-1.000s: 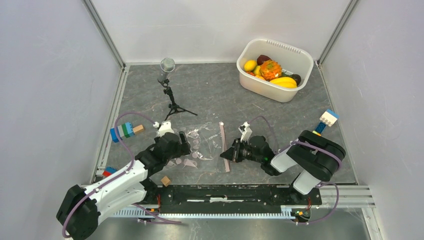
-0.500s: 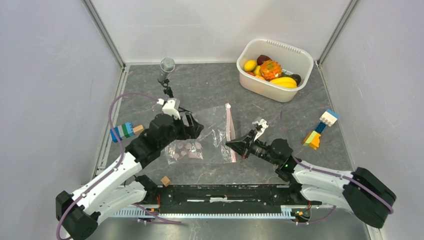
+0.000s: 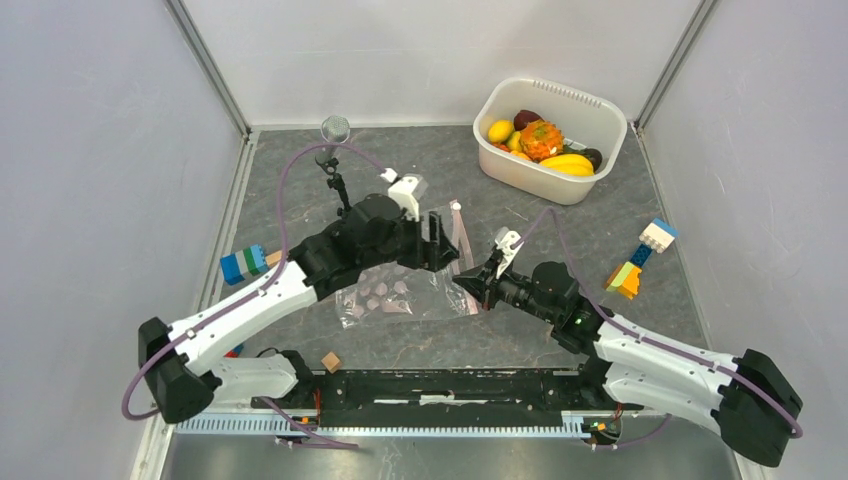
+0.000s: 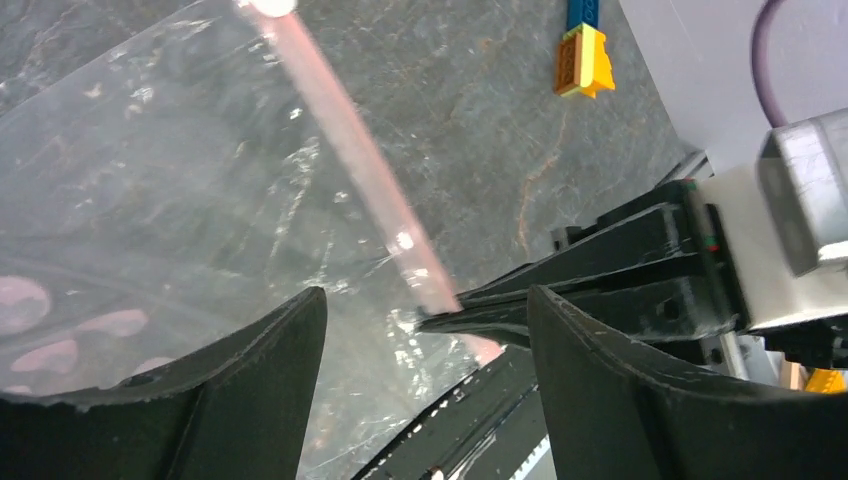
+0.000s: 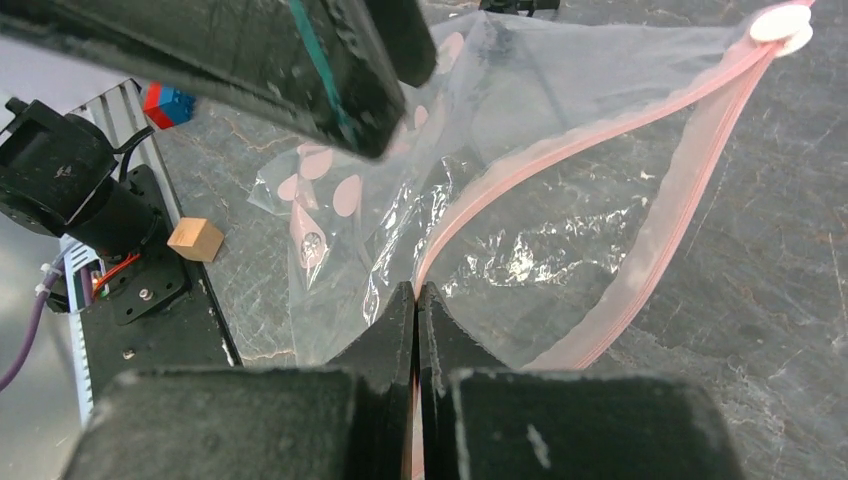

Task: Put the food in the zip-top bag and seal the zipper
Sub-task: Pick up the zipper food storage bag at the center of the board.

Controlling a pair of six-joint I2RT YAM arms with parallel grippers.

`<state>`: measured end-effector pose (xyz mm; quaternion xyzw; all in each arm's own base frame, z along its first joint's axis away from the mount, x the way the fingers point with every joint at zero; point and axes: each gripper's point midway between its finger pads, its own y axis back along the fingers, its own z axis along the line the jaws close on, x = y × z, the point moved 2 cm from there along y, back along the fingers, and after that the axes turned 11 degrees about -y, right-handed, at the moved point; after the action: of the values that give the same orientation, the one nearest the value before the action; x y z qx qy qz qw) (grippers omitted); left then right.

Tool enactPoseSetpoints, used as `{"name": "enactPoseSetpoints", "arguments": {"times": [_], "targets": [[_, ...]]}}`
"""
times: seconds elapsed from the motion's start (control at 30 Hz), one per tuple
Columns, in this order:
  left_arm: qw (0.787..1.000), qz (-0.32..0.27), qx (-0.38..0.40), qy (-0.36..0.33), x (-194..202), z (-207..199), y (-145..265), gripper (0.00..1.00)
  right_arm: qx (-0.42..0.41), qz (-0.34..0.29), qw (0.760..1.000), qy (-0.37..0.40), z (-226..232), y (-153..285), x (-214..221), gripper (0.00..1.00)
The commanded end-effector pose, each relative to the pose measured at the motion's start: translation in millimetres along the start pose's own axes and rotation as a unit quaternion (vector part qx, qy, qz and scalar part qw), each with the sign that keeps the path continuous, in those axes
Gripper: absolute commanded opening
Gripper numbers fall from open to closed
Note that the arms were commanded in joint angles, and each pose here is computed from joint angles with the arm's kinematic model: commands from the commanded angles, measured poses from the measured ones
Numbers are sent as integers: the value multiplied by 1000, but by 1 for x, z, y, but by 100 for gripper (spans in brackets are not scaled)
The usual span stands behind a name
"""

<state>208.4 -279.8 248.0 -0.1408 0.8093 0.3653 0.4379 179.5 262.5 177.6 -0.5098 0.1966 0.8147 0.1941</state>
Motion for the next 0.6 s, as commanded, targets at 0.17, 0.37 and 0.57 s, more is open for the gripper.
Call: {"name": "enactPoseSetpoints", "arguments": {"times": [0.17, 0.37, 0.57], "targets": [[994, 32, -92, -52, -15, -6, -6, 80, 4, -21, 997, 68, 23, -6, -33, 0], [990, 41, -127, -49, -10, 5, -7, 80, 16, -41, 996, 77, 25, -2, -35, 0], [991, 58, -112, -53, -6, -1, -15, 75, 15, -36, 995, 95, 34, -6, -35, 0]]}}
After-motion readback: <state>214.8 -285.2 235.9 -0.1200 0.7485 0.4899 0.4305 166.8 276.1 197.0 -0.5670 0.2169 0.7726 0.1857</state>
